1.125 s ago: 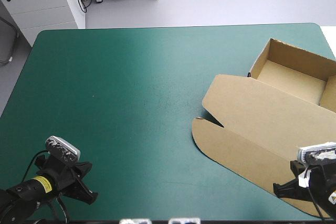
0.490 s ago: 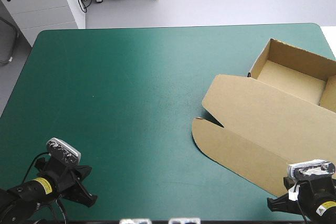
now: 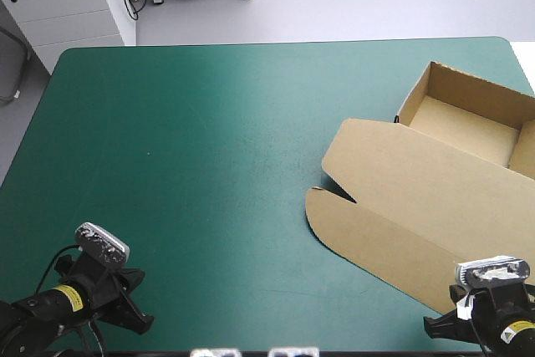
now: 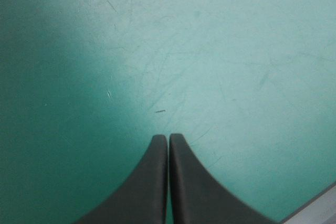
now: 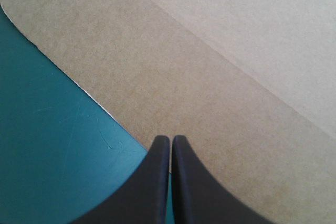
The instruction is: Fold the box
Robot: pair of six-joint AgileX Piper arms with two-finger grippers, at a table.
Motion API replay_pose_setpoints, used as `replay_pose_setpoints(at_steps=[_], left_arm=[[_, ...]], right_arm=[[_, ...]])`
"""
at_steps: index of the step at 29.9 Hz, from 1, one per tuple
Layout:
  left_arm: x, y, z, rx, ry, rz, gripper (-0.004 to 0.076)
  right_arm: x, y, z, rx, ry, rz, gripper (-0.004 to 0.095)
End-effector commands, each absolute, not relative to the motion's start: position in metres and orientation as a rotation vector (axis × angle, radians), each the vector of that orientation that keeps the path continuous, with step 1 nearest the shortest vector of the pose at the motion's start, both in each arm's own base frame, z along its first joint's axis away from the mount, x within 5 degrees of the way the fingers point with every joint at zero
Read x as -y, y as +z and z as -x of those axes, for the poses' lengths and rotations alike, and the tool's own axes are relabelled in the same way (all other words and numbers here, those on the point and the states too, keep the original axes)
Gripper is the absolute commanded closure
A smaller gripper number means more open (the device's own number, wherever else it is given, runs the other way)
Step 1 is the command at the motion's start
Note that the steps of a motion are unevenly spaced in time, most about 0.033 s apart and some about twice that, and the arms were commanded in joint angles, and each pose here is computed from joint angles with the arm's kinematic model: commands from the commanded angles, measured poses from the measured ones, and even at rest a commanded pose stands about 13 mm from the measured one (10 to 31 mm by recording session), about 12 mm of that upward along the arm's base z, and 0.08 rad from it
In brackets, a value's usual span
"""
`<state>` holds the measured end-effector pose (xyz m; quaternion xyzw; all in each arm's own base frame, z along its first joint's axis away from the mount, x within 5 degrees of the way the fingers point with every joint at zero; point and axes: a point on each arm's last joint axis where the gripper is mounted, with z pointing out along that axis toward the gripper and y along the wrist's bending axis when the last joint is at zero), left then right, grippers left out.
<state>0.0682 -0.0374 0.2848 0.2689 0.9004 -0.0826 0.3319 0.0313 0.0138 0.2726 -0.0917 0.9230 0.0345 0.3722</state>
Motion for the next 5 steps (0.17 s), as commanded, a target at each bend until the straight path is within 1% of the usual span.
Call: replay_pose_setpoints(at_steps=[1,5], left_arm=[[0.0389,0.2936,-0.0697,-2.314,-0.233,-0.689,0.0731],[0.0395,0.2924,-0.0699,-2.319,-0.245,-0.673,0.0731]], right_arm=[[-0.0141,0.2833,-0.0358,-2.302,0.087,0.232,0.0922],[-0.0141,0.2833,-0.0358,-2.302,0.087,0.232,0.0927]])
